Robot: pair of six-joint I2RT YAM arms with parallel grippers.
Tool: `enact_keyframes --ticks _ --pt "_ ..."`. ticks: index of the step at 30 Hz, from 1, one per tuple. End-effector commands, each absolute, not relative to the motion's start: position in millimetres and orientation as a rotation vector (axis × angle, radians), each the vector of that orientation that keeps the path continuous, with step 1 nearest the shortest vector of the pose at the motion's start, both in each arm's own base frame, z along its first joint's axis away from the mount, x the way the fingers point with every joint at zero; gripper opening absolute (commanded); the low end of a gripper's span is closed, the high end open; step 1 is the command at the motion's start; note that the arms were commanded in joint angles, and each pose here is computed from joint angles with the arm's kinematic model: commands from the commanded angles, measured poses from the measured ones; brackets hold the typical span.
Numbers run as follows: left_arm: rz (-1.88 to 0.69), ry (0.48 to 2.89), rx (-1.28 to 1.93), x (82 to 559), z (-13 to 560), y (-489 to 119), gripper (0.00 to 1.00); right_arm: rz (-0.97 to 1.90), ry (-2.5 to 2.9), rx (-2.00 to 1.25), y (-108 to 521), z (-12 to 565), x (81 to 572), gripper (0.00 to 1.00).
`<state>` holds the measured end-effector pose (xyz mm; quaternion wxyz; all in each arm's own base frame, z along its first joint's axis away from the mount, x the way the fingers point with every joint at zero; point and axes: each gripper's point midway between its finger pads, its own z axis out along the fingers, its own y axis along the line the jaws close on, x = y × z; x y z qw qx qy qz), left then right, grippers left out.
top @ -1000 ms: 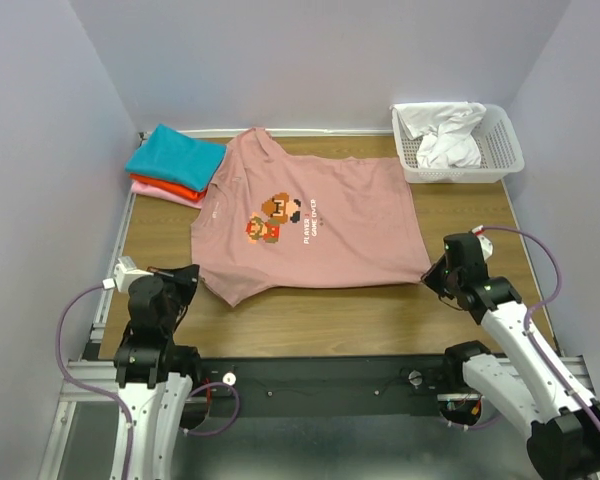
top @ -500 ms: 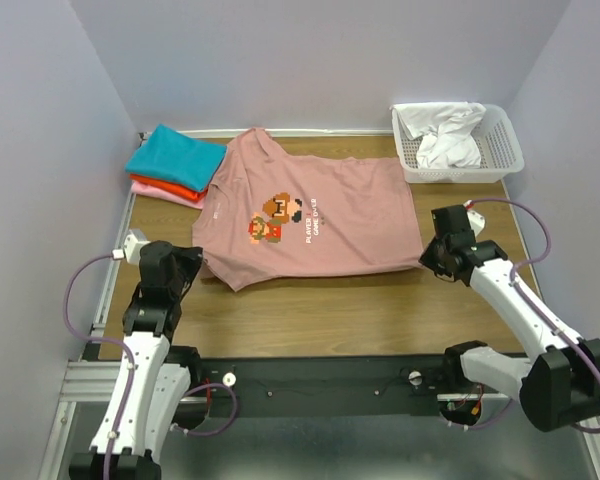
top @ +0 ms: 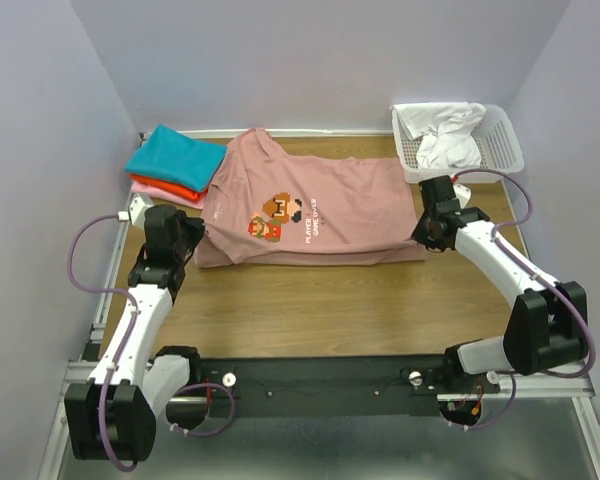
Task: Fold and stack the t-shirts
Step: Fold the tshirt
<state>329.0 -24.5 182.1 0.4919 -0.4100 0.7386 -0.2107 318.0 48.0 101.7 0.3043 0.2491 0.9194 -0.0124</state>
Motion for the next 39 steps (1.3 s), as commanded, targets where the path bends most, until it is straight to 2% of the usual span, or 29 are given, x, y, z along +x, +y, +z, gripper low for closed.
enact_keyframes --ticks 1,7,16,24,26,27,28,30,31,32,33,35,36,37,39 --pt "-0.495 1.789 -0.915 347 193 -28 0.00 -0.092 2.400 0.637 41 107 338 0.00" --pt "-0.419 1.834 -0.750 387 197 -37 0.00 -0.134 2.423 0.631 42 93 359 0.00" --pt "-0.300 2.014 -0.568 438 158 -54 0.00 -0.175 2.426 0.627 36 84 377 0.00" --pt "-0.189 2.055 -0.561 463 139 -51 0.00 -0.201 2.460 0.651 29 62 387 0.01" --pt "-0.167 2.061 -0.569 469 134 -50 0.01 -0.204 2.456 0.660 27 60 391 0.03" --pt "-0.158 2.065 -0.556 470 133 -52 0.06 -0.203 2.447 0.665 27 61 395 0.05" --pt "-0.154 2.067 -0.549 475 132 -55 0.17 -0.208 2.451 0.669 26 58 397 0.08" --pt "-0.137 2.068 -0.523 479 132 -61 0.32 -0.218 2.447 0.674 24 57 401 0.11" --pt "-0.106 2.058 -0.524 484 135 -60 0.53 -0.220 2.445 0.673 24 57 404 0.17" --pt "-0.095 2.077 -0.519 482 133 -61 0.65 -0.215 2.444 0.668 25 58 406 0.24" --pt "-0.100 2.072 -0.500 485 139 -66 0.78 -0.198 2.442 0.663 27 61 408 0.43" --pt "-0.109 2.078 -0.481 482 143 -73 0.88 -0.175 2.427 0.654 28 70 408 0.74" --pt "-0.115 2.081 -0.477 478 142 -76 0.93 -0.169 2.416 0.656 28 74 407 0.98" --pt "-0.133 2.072 -0.466 474 149 -81 0.98 -0.170 2.418 0.654 27 74 402 1.00" --pt "-0.170 2.086 -0.452 463 149 -89 0.98 -0.140 2.389 0.659 28 87 397 1.00"
